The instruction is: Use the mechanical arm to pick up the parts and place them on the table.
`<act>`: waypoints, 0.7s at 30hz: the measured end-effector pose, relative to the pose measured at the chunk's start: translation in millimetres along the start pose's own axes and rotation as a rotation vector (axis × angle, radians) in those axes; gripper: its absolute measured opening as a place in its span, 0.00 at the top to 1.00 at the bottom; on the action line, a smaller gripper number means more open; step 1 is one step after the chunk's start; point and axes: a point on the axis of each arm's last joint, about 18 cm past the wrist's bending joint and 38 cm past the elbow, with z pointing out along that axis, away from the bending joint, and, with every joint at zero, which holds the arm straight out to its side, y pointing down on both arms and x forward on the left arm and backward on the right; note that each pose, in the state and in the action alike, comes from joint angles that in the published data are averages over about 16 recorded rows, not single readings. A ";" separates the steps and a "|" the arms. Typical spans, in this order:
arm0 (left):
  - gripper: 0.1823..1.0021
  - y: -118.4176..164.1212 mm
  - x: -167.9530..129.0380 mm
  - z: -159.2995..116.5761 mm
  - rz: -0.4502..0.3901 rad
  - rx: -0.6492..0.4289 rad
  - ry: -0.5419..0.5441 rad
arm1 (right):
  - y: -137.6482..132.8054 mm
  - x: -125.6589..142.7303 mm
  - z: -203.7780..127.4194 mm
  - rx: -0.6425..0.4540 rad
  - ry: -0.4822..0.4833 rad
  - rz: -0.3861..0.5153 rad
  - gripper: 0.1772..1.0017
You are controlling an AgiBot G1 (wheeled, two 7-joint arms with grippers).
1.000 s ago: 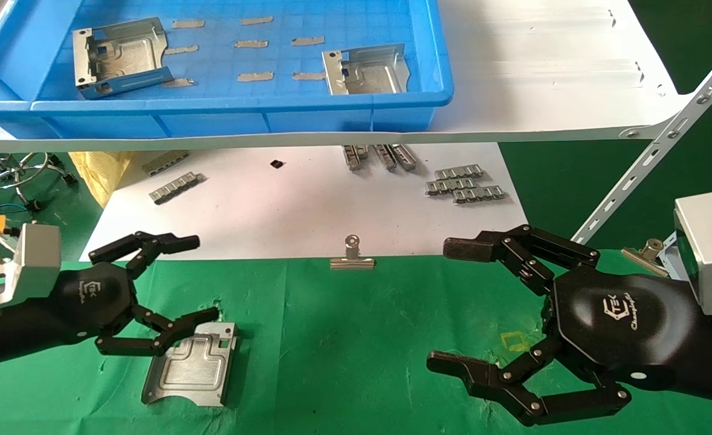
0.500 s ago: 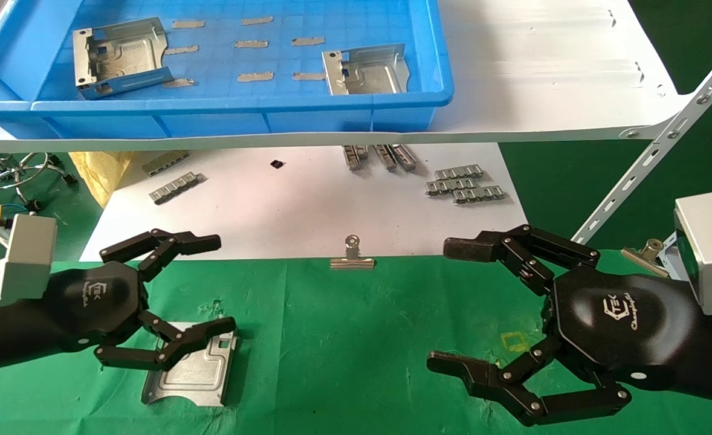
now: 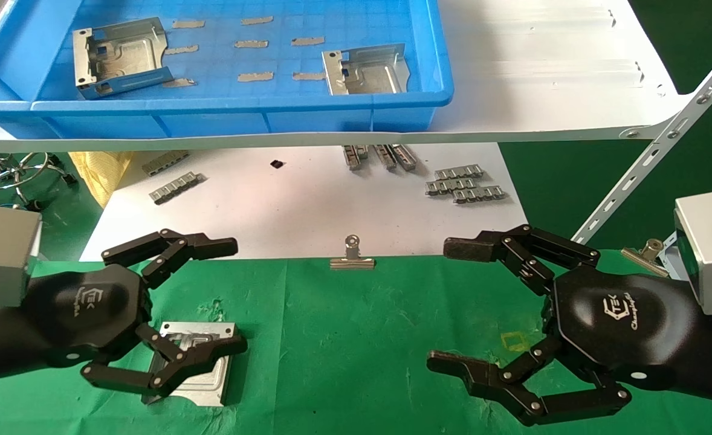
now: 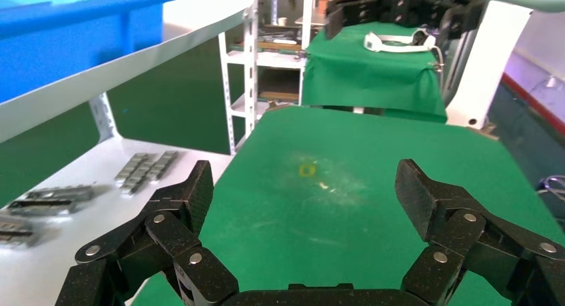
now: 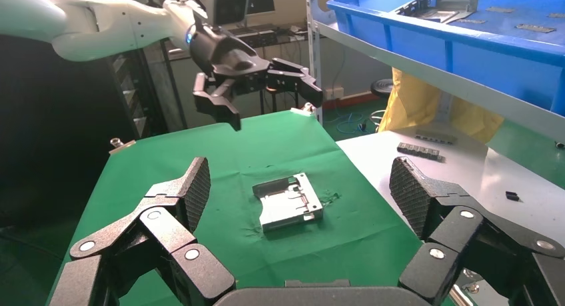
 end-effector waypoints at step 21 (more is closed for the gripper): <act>0.00 -41.6 39.7 10.5 -0.003 0.009 0.090 | 0.0 0.1 -0.1 0.000 0.000 0.000 0.00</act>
